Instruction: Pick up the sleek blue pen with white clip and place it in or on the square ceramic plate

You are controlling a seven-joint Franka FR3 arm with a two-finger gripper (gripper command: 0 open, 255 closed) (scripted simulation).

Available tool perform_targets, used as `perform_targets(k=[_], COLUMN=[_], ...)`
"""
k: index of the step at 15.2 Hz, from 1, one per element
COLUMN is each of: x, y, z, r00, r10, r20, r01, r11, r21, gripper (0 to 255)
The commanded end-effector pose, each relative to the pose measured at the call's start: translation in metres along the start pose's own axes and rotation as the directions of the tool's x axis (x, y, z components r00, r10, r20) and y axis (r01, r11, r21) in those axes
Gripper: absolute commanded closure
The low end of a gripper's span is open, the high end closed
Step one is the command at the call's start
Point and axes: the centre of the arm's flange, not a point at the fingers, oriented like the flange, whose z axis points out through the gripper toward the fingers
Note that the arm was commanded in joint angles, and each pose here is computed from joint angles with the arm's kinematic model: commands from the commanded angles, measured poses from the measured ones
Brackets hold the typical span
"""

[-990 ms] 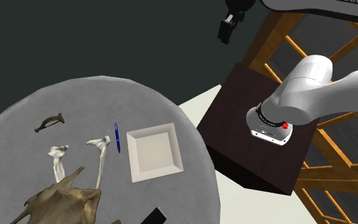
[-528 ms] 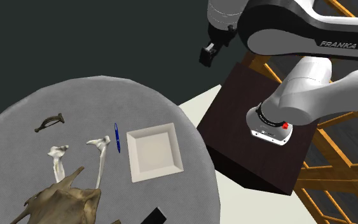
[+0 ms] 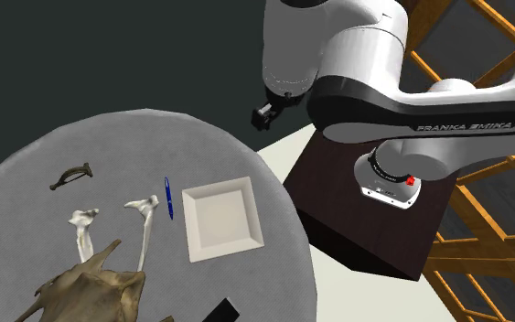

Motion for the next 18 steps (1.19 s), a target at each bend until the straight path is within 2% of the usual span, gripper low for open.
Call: perform_targets(k=[1,9,13,18], x=[-0.003,0.000,0.008,0.023], y=[-0.025,-0.122,-0.170,-0.229], z=[0.010,0.043,0.058,0.075], r00=[0.999,0.979,0.959,0.925], r10=[0.042,0.194,0.269,0.360], r20=[-0.014,-0.066,-0.090,-0.117], r01=[-0.042,-0.191,-0.264,-0.352], r11=[0.999,0.981,0.962,0.932], r21=[0.009,0.044,0.063,0.091], gripper=[0,0,0,0])
